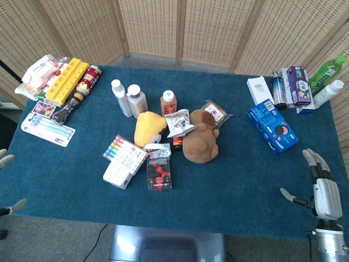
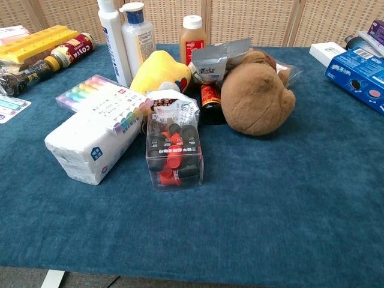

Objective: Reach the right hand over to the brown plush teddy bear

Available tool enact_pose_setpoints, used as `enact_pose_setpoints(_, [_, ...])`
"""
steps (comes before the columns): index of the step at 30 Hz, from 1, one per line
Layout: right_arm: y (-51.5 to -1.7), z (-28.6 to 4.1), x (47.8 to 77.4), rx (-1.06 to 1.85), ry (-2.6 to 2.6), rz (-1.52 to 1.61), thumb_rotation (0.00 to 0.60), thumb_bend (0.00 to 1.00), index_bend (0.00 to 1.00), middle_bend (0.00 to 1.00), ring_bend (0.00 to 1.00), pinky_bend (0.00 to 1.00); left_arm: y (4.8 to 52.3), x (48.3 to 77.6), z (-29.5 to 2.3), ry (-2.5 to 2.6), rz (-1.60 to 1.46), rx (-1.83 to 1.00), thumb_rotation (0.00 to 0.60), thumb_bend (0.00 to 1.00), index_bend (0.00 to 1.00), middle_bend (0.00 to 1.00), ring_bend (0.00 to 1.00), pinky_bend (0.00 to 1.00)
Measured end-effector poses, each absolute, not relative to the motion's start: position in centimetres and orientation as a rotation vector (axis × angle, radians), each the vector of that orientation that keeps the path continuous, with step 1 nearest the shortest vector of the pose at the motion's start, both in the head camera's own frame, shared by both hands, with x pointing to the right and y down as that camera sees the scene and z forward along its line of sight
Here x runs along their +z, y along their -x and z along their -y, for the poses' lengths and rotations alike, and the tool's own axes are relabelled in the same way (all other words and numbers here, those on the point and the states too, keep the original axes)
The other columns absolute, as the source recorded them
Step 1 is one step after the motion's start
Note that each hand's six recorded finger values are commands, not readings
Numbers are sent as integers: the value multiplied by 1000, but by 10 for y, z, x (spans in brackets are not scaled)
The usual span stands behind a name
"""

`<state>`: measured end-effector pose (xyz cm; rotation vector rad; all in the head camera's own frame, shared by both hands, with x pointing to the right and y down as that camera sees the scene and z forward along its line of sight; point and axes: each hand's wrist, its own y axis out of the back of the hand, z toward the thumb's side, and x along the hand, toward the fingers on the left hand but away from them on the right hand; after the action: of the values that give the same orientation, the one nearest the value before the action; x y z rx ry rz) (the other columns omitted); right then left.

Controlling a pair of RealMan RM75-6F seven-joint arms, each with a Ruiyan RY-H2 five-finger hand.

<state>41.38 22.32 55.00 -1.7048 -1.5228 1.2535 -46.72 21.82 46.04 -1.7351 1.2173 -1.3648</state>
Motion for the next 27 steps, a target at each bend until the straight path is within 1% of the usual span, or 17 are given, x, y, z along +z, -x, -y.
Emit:
enact_pose_setpoints(9, [-412, -222, 554, 1265, 1701, 1501, 600, 0, 0, 0, 0, 0, 469, 460, -218, 1730, -1221, -1367, 600, 0, 122, 0, 0, 0])
enact_pose_setpoints(14, [-399, -211, 556, 1245, 1735, 1471, 600, 0, 0, 0, 0, 0, 468, 463, -218, 1736, -1213, -1376, 600, 0, 122, 0, 0, 0])
enact_pose_setpoints(18, [-375, -194, 555, 1204, 1795, 1439, 600, 0, 0, 0, 0, 0, 468, 463, -217, 1733, -1208, -1378, 600, 0, 123, 0, 0, 0])
enact_pose_setpoints(27, [-297, -143, 563, 1149, 1971, 1342, 600, 0, 0, 0, 0, 0, 470, 464, -216, 1732, -1219, -1381, 600, 0, 122, 0, 0, 0])
